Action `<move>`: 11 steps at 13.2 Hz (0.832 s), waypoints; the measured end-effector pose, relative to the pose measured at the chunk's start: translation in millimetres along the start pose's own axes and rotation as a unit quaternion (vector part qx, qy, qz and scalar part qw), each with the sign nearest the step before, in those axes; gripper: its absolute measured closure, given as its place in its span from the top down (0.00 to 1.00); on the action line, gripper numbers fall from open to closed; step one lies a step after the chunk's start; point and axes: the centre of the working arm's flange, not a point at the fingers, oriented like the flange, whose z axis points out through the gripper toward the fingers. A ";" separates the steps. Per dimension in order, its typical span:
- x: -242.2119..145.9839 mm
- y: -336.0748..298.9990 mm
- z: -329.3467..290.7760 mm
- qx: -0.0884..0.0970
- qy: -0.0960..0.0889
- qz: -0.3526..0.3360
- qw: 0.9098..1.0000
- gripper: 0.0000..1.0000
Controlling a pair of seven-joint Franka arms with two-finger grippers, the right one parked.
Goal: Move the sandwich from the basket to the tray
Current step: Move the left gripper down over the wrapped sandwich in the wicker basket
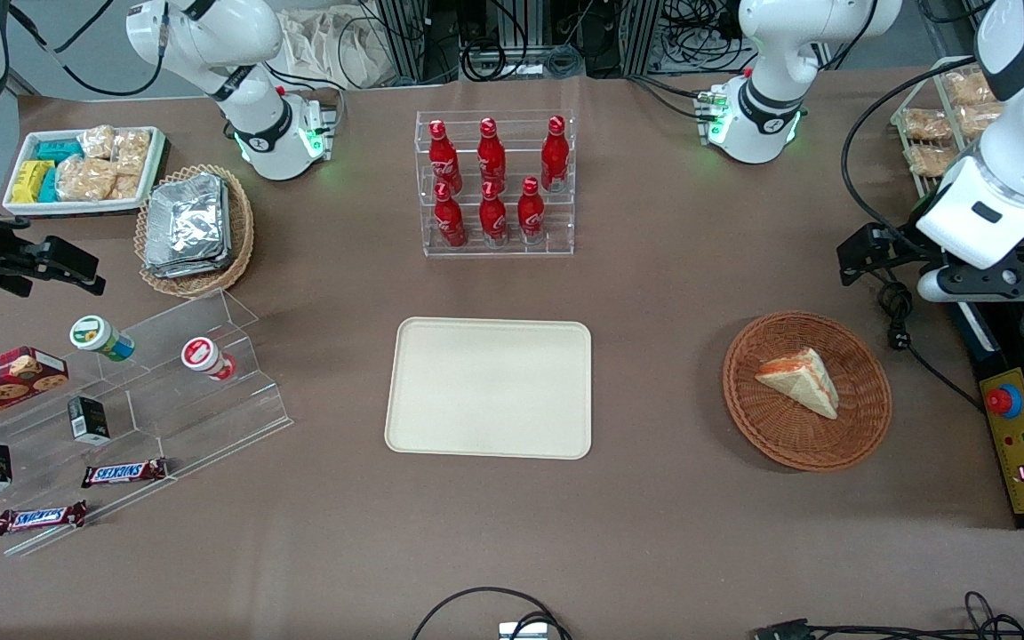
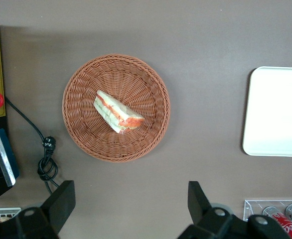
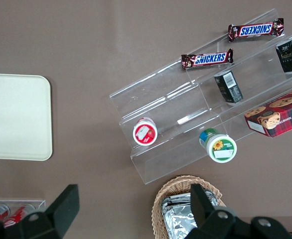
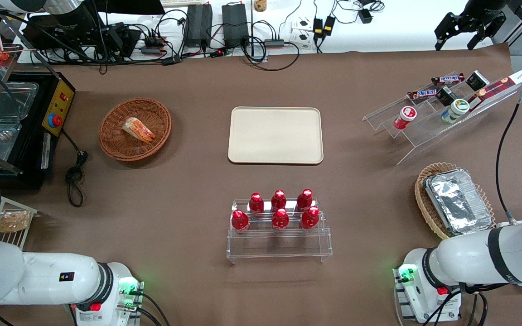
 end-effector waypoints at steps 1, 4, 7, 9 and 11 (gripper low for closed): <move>0.5 0.0 0.7 0.000 0.000 0.000 1.000 1.00; 0.9 -0.8 1.1 0.000 0.000 0.000 1.000 1.00; 2.2 -9.0 3.7 -0.001 -0.003 -0.036 0.999 1.00; 6.8 -17.1 12.5 -0.003 0.002 -0.121 0.993 1.00; 11.6 -17.4 28.8 -0.008 0.008 -0.246 0.969 1.00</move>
